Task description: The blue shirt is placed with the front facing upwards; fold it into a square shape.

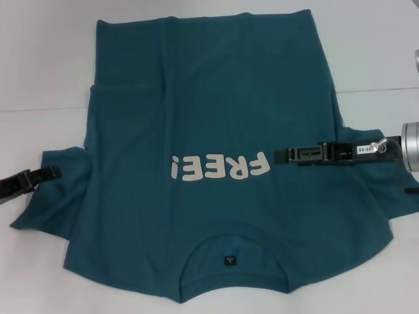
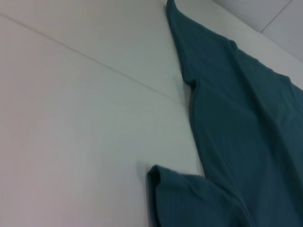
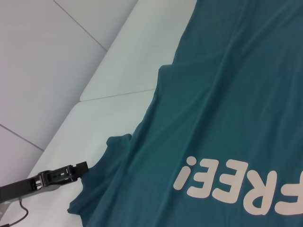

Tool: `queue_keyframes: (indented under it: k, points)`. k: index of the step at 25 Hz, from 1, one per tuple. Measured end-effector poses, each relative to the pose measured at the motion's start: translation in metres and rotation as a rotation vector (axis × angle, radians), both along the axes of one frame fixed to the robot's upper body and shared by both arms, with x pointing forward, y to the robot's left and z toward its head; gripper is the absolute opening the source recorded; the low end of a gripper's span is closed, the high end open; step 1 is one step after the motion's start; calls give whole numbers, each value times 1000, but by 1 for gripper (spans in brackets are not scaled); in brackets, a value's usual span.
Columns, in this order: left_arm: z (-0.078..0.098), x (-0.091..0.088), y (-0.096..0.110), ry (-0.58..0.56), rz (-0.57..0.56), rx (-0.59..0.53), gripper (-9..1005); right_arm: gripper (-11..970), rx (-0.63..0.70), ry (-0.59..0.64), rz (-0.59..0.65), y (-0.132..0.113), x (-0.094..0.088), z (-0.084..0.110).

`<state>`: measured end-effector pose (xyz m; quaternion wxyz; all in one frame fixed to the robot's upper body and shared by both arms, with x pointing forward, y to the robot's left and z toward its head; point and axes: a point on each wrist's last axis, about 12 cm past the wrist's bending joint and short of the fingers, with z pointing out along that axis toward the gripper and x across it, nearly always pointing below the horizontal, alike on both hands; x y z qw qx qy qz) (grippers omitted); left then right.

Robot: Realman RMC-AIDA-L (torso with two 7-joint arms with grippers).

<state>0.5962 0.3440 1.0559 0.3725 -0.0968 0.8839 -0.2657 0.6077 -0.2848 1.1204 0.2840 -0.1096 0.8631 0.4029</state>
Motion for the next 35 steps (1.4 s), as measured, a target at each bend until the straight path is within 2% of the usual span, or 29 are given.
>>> queue_keyframes:
  k: [11,20,24,31,34,35]
  points:
    - [-5,-4,-7,27,-27,-24,704,942,0,4,-15,-5,-2,-2]
    - [3,2,-12,70,-21,-93,680,942,0,8,-18,-7,-3,-3]
    - [7,6,-6,145,5,-74,669,942,0,10,-16,-9,-4,-2]
    - [8,9,-10,157,-12,-58,650,942,-3,12,-22,-13,-5,-3]
    - [8,8,-11,160,-18,-56,416,943,-4,13,-25,-14,-6,-3]
    - [8,8,-11,160,-20,-55,375,944,-3,13,-25,-14,-6,-3]
